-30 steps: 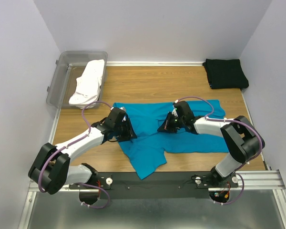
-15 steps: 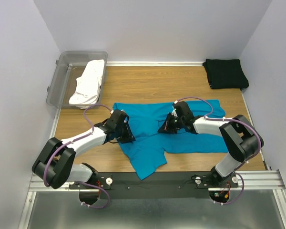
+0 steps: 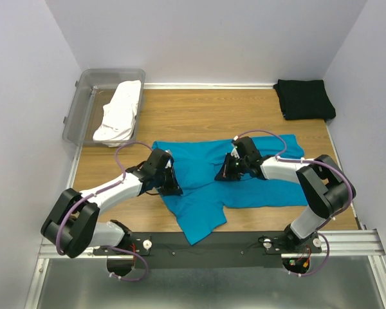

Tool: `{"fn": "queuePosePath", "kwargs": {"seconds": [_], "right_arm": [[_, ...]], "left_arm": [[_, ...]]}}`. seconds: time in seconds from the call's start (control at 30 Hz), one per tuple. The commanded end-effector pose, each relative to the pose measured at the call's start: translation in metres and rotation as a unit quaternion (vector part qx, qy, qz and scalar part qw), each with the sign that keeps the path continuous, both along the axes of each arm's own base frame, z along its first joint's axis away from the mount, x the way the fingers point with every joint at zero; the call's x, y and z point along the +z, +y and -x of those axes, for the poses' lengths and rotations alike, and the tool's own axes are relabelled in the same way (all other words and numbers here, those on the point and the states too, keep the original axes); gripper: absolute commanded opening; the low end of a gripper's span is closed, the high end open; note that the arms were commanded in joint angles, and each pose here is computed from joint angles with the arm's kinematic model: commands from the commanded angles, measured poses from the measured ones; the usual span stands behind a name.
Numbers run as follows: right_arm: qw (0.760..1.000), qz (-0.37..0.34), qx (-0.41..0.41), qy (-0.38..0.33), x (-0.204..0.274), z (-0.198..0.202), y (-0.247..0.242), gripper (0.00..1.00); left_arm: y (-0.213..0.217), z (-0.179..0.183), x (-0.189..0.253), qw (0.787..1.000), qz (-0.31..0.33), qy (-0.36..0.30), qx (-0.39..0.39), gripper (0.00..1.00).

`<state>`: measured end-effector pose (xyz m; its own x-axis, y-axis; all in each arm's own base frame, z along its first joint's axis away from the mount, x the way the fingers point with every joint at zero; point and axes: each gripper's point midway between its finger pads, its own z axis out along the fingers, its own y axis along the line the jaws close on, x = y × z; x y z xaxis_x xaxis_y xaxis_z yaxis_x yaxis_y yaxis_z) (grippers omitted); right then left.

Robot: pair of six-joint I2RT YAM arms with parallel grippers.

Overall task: Fold and stack the t-shirts
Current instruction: Fold the tshirt

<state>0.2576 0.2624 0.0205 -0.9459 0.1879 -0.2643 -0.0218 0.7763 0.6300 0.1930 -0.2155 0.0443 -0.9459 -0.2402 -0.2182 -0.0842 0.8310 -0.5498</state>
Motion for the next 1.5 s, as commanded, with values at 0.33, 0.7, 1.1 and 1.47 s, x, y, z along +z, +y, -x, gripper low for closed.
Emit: {"fn": "queuePosePath", "kwargs": {"seconds": [0.33, 0.7, 1.1, 1.47], "right_arm": [[0.996, 0.077, 0.041, -0.024, 0.010, -0.004, -0.018, 0.29], [0.983, 0.149, 0.004, -0.102, 0.053, -0.036, -0.055, 0.49], [0.931, 0.265, -0.237, -0.085, 0.050, -0.105, -0.236, 0.58], [0.888, 0.258, -0.378, -0.035, 0.016, -0.155, -0.319, 0.57]], "left_arm": [[0.002, 0.036, -0.017, 0.995, 0.002, 0.043, -0.092, 0.38], [0.004, -0.003, 0.033, 0.998, -0.009, -0.036, -0.057, 0.60], [0.040, -0.146, 0.021, 0.988, -0.110, -0.105, 0.041, 0.58], [0.075, -0.201, -0.032, 0.977, -0.179, -0.059, 0.094, 0.54]]}}
